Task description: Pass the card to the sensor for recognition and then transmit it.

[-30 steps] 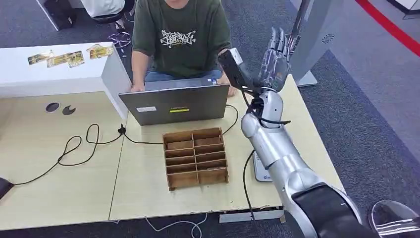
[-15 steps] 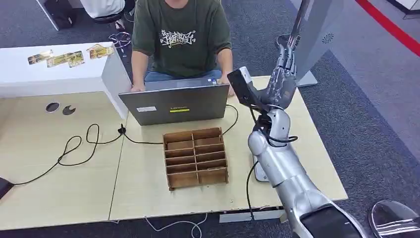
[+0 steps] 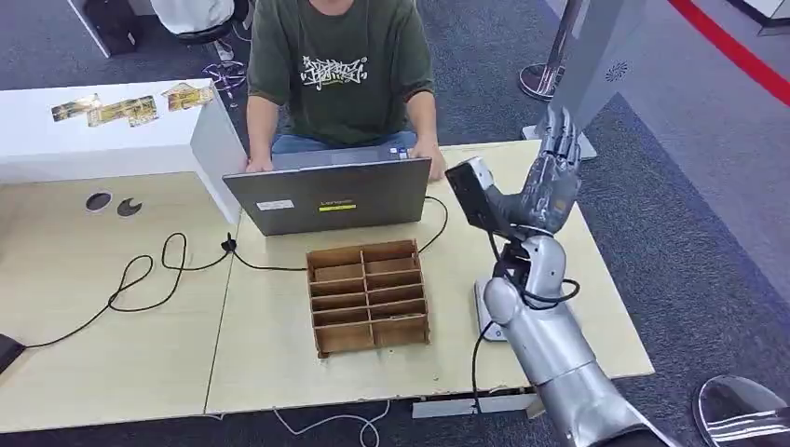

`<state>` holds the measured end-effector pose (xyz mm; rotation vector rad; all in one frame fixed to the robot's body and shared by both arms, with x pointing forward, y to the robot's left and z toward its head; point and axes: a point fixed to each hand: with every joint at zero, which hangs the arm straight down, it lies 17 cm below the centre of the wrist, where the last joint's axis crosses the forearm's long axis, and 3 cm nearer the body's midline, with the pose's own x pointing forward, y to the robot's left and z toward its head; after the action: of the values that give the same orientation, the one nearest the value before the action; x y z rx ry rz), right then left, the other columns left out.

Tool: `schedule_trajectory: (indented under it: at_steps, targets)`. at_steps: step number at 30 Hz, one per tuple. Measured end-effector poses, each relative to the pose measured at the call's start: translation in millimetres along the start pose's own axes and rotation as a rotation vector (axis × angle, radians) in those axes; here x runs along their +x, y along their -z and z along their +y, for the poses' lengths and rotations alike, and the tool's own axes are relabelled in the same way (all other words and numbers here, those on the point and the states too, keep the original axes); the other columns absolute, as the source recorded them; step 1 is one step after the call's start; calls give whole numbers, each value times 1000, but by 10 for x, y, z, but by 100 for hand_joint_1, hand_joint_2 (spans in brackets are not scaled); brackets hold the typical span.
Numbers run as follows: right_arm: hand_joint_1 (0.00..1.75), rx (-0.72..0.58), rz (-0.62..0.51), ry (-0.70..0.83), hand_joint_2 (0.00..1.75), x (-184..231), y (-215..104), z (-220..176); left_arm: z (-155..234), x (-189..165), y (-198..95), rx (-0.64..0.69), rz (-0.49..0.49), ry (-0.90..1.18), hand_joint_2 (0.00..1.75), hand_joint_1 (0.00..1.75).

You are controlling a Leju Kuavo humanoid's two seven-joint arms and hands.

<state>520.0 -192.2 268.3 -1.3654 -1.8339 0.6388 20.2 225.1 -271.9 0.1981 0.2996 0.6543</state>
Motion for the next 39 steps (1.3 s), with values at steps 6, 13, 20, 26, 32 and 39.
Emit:
schedule_trajectory:
  at_steps: [6,13,20,26,32,39]
  targets:
    - [0,0,-4,-7,175,-49,-199,-37,3,-13,3,-2,8,-12,0,0]
    - [0,14,-1,-7,175,-95,-537,-51,0,-36,6,-7,23,-39,0,0]
    - [0,36,21,-5,175,-177,-815,-55,-2,-45,7,-10,29,-51,0,0]
    - [0,39,34,-19,175,-248,-960,-100,-4,-50,7,-12,35,-61,0,0]
    - [0,43,60,-34,175,-367,-1071,-138,-8,-55,5,-15,43,-77,0,0]
    - [0,44,81,-47,175,-464,-1131,-167,-1,-49,7,-16,45,-83,0,0]
